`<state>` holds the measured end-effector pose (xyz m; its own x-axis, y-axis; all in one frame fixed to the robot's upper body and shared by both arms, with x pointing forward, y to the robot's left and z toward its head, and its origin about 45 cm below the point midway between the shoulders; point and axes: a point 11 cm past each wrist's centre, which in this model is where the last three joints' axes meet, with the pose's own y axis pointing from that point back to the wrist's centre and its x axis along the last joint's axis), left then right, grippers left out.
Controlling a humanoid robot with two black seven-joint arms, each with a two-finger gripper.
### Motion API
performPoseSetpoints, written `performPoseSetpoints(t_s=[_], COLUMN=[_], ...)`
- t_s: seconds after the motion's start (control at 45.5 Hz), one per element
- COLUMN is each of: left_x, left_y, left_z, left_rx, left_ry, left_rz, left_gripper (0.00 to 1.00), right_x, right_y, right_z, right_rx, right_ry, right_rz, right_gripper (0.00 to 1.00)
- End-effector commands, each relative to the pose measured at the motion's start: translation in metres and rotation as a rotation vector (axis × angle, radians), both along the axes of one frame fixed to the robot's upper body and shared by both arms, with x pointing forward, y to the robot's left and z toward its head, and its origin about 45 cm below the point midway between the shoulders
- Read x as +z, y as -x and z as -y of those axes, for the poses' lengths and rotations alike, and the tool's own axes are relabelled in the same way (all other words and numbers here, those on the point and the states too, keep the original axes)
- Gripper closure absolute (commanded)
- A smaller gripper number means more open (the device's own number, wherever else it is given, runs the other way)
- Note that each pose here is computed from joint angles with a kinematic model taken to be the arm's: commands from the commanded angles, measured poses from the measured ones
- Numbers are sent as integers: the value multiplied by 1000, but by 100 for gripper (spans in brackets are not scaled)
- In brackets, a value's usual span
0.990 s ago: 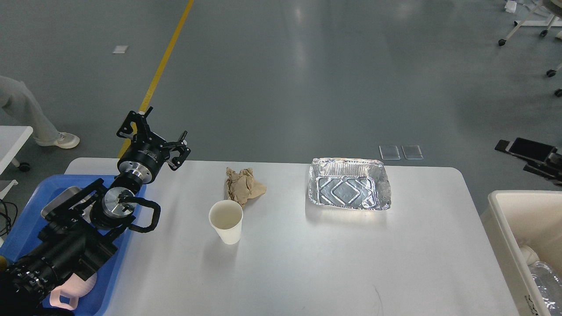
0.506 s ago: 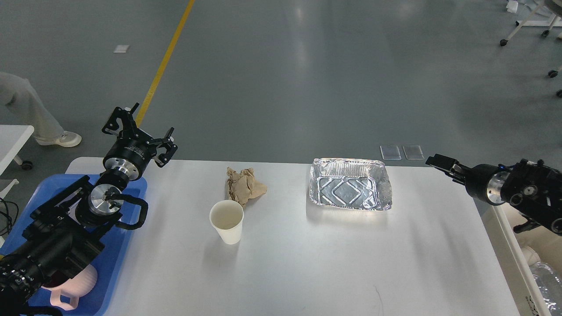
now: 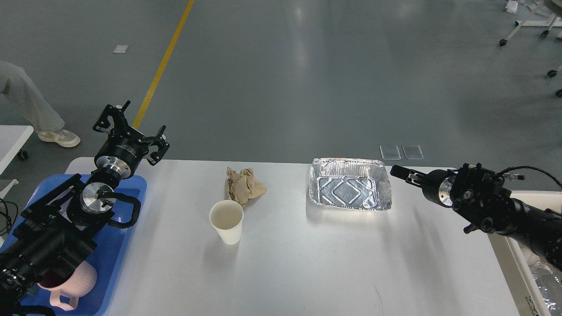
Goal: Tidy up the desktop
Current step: 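Reach the right gripper toward the near edge of the foil tray, then grasp the foil tray edge with the right gripper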
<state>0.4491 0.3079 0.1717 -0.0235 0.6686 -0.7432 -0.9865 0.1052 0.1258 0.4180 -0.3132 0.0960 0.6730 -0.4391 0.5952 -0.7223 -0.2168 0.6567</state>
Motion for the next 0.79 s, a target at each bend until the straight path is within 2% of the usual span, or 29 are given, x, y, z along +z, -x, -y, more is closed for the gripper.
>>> performPoseSetpoints(t_s=[0.0,0.264,0.462,0.77], left_x=[2,2,3,3], left_y=[0,0,-1,-1], left_z=[-5,-8,-8,-7], left_rx=[6,9,7,5], left_ry=[-8,-14,-15,-16], left_rz=[2,2,4,4], left_gripper=[2,2,2,2], right_x=[-7,-32,-45,-53], right_y=[-3,1,6,13], right_z=[-21,-42,-44,-36], right_rx=[12,47,70,74], right_ry=[-5,89,173,208], right_rz=[9,3,2,-3], right_gripper=[0,1,14,21])
